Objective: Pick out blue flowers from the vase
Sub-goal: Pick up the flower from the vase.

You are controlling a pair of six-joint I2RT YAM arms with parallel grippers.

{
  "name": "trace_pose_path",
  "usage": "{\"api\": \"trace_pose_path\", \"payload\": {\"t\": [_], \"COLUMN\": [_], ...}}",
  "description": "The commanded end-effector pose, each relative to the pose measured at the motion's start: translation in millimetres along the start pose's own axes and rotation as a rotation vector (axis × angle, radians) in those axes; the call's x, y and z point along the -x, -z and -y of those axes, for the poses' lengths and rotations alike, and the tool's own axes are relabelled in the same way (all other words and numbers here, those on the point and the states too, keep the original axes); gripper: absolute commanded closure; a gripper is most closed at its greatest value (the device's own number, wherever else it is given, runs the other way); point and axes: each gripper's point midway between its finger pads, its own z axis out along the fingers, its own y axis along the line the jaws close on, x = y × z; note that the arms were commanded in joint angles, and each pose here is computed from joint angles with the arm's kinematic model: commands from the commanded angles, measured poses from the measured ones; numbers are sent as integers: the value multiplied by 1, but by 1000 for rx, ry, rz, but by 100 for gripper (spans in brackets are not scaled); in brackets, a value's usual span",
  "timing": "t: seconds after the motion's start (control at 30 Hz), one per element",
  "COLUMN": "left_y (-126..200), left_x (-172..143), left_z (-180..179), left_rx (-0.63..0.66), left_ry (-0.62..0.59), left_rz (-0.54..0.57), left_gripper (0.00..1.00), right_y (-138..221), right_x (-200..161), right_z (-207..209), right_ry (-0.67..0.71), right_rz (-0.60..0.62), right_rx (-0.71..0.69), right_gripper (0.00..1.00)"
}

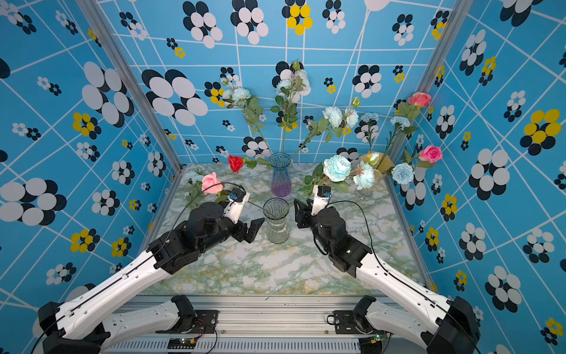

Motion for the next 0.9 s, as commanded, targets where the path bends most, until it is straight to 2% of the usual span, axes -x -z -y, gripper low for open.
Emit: {"api": "trace_pose_path", "payload": {"t": [0.0, 0.3, 0.63, 0.87], "left_y": [6, 14, 16, 24], "left_x": [0, 0, -11, -4], "left_z": [6, 30, 43, 46], "left_rx": [-30, -119, -153, -166], "left_ry": [8, 14, 14, 16], "left_rz": [1, 28, 58, 86], "left_gripper": [0, 0, 0, 0], "right_y": [-3, -11, -19, -21], "right_x": [22, 29, 36, 39], "right_z": [-9, -13, -17, -18], "right_ry": [-35, -13, 17, 27], "right_rz": [55, 68, 89, 88], "right_rx": [26, 30, 23, 22], "right_gripper": [51, 61, 63, 81]}}
